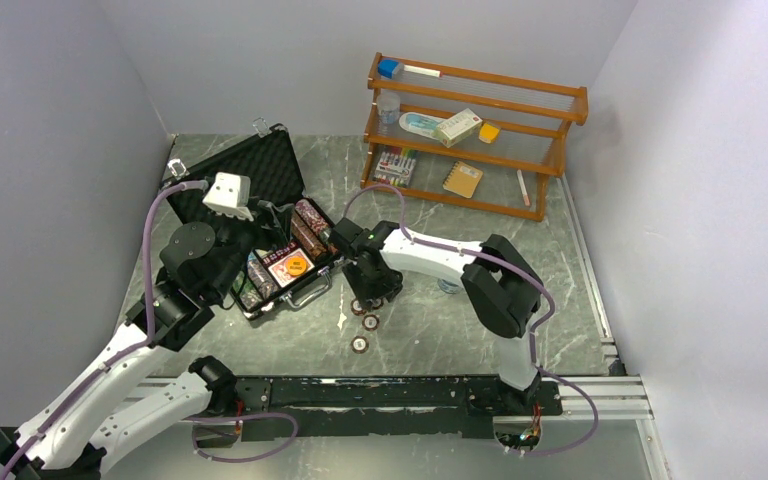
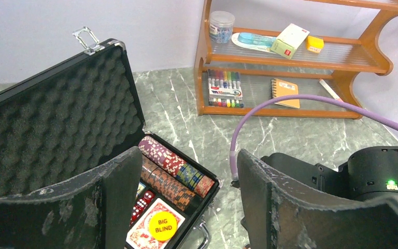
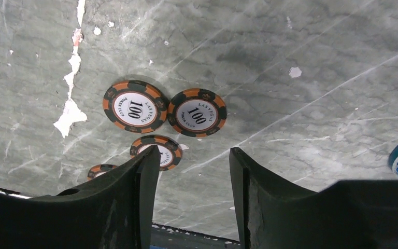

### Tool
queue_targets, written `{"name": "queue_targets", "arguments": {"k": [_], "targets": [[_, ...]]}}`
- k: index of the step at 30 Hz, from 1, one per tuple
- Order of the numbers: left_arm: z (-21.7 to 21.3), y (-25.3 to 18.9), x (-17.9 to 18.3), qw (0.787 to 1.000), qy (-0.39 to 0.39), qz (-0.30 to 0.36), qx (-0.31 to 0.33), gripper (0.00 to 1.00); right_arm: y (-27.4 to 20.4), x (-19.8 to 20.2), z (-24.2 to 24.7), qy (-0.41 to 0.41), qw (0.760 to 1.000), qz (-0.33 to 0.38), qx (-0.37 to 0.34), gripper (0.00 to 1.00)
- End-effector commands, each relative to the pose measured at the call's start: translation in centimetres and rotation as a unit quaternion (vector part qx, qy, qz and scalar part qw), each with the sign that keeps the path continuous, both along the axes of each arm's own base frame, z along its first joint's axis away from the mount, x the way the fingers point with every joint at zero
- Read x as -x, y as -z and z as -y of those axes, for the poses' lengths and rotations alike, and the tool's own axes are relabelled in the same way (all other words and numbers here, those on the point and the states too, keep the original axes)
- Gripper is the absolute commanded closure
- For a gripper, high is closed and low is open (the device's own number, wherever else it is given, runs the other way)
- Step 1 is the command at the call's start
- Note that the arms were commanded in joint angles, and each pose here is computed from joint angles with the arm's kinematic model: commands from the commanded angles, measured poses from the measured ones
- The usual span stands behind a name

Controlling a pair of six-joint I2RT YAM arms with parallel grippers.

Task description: Pack up texas hold em set

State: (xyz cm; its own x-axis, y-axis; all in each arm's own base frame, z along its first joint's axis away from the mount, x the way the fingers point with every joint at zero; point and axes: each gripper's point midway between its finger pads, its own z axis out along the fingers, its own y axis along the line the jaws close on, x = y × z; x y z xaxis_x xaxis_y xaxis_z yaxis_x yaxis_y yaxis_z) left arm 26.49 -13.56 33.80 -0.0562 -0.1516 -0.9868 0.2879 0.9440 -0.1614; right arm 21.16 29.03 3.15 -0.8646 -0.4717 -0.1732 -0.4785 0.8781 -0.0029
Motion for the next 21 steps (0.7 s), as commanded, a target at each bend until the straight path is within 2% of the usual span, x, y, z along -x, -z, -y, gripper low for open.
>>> {"name": "queue_targets", "arguments": {"k": [1,7,18,21], "targets": [[-0.2,0.1,-0.3,1.000,-0.010,-0.001,0.002,0.28,0.1,-0.3,-0.7,-0.008,1.000,0.008,-0.014,0.46],[-0.3,0.2,-0.4,1.000,-0.012,-0.002,0.000,0.28,0.9,-0.9,-0.4,0.001,1.000,0.018,-0.005,0.51],[-0.3,0.4,-0.5,1.000,-0.014,-0.004,-0.003,0.28,2.0,-0.7,0.4,0.003,1.000,0.009,0.007,0.52],[-0.2,0.5,-0.5,1.000,-0.013,-0.006,-0.003,0.28,2.1,-0.6,0.6,0.004,1.000,0.009,0.008,0.54]]}}
